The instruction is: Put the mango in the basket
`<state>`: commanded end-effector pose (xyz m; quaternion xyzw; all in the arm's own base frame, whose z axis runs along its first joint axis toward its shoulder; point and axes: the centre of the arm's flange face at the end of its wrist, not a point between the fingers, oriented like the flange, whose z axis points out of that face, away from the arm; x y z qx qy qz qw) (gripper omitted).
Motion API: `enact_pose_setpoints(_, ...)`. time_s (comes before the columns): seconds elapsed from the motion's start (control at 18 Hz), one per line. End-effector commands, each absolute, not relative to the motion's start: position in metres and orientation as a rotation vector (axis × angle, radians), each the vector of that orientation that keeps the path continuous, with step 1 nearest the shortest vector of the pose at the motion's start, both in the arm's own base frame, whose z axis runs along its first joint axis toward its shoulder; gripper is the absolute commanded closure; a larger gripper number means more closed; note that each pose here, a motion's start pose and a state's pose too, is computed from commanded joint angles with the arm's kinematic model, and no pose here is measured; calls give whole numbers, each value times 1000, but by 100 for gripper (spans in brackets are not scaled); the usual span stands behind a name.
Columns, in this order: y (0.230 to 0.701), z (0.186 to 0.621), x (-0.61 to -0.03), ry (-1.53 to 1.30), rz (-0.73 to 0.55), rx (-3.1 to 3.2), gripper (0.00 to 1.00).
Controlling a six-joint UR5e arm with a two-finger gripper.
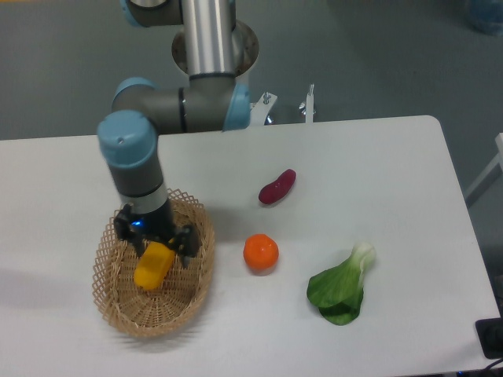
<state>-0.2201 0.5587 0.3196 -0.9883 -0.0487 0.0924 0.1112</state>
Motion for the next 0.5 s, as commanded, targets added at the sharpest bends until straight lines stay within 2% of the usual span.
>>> enact_pose_setpoints(0.5,509,383,-317,-27,203,-2992,0)
